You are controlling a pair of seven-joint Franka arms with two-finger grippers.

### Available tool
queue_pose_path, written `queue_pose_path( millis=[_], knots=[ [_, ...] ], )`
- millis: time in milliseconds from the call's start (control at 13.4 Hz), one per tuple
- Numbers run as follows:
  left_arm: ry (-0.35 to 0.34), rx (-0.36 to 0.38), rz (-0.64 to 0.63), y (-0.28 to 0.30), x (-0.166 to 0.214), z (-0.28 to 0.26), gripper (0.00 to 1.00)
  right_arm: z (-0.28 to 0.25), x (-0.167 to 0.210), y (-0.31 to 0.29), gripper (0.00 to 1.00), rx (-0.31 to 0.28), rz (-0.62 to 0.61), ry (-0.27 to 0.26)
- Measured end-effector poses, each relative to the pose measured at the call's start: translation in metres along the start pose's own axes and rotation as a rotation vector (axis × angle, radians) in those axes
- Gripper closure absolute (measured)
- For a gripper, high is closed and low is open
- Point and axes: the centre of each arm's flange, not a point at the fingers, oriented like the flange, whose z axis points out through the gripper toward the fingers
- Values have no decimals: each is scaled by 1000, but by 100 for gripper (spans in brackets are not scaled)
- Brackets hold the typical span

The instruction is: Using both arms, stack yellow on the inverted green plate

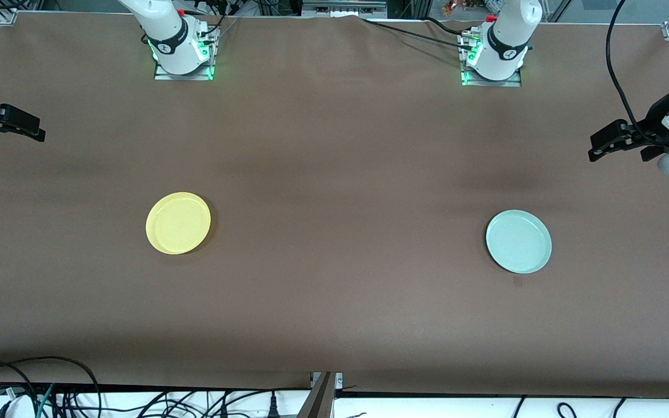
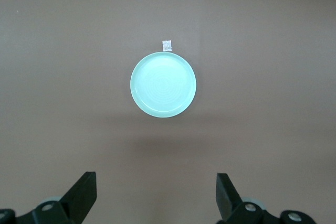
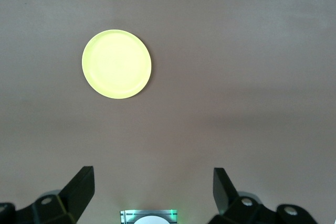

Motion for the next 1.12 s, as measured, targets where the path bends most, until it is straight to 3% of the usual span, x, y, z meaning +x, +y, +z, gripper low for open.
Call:
queue_pose_path(
  millis=[1122],
  knots=[
    [33, -2, -13, -14, 8, 2, 0, 0, 0, 0, 0, 0, 0, 0]
  ],
)
